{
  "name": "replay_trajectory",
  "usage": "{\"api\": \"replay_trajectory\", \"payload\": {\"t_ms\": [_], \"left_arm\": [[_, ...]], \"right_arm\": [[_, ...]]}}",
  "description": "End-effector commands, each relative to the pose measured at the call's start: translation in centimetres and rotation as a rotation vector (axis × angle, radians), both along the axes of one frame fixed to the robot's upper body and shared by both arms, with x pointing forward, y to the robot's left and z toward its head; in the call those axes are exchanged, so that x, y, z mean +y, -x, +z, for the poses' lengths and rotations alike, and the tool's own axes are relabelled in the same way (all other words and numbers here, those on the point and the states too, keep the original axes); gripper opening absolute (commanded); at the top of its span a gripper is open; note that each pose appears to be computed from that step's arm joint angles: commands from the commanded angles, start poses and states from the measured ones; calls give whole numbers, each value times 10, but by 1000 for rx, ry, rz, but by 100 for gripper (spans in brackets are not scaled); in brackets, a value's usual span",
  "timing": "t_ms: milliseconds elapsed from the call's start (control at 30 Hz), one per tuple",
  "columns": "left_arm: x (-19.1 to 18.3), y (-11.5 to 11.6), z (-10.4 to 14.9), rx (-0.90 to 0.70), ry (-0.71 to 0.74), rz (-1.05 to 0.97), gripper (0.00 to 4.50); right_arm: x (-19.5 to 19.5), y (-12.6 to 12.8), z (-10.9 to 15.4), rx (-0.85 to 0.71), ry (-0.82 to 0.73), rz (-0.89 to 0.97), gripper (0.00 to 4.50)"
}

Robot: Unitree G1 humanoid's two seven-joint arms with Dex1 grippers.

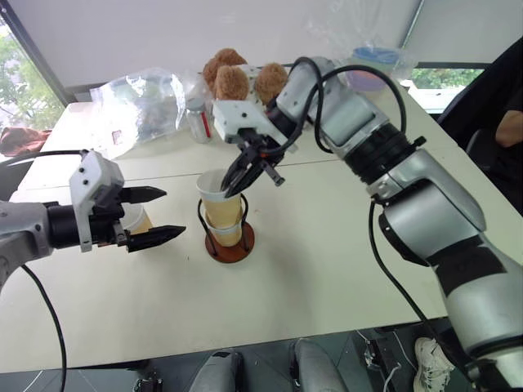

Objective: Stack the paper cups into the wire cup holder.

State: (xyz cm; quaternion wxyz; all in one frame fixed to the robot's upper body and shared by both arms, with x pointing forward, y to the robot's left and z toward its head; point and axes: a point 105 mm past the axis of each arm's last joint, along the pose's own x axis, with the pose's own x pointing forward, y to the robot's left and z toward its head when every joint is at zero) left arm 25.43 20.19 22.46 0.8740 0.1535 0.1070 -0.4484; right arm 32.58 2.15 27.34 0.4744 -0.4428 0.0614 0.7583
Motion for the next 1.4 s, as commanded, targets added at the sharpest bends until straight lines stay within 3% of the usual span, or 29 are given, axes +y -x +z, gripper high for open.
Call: {"api": "replay_trajectory", "payload": {"t_ms": [33, 233, 333, 467, 600, 733, 933, 1333, 1400], "left_arm": [[2, 0, 7, -38, -8, 0, 450], [22, -3, 12, -62, -93, 55, 450], [50, 1, 5, -23, -290, 93, 450], [69, 7, 5, 9, -494, 44, 450], [77, 6, 18, -13, -536, 30, 450], [80, 2, 18, -26, -546, 26, 450], [82, -17, 2, -47, -592, -12, 450], [74, -38, -34, 14, -596, -118, 450], [77, -41, -42, 13, -658, -135, 400]], "right_arm": [[5, 8, 13, -8, -47, 37, 215], [-11, 14, 40, 48, -195, 4, 215], [-38, 34, 54, 194, -320, 1, 215], [-70, 61, 44, 389, -450, 13, 215], [-75, 56, 9, 389, -496, -166, 215], [-74, 59, -5, 401, -525, -255, 215], [-73, 50, -5, 389, -607, -364, 215], [-78, 45, -14, 379, -602, -443, 215], [-78, 45, -15, 377, -607, -452, 222]]}}
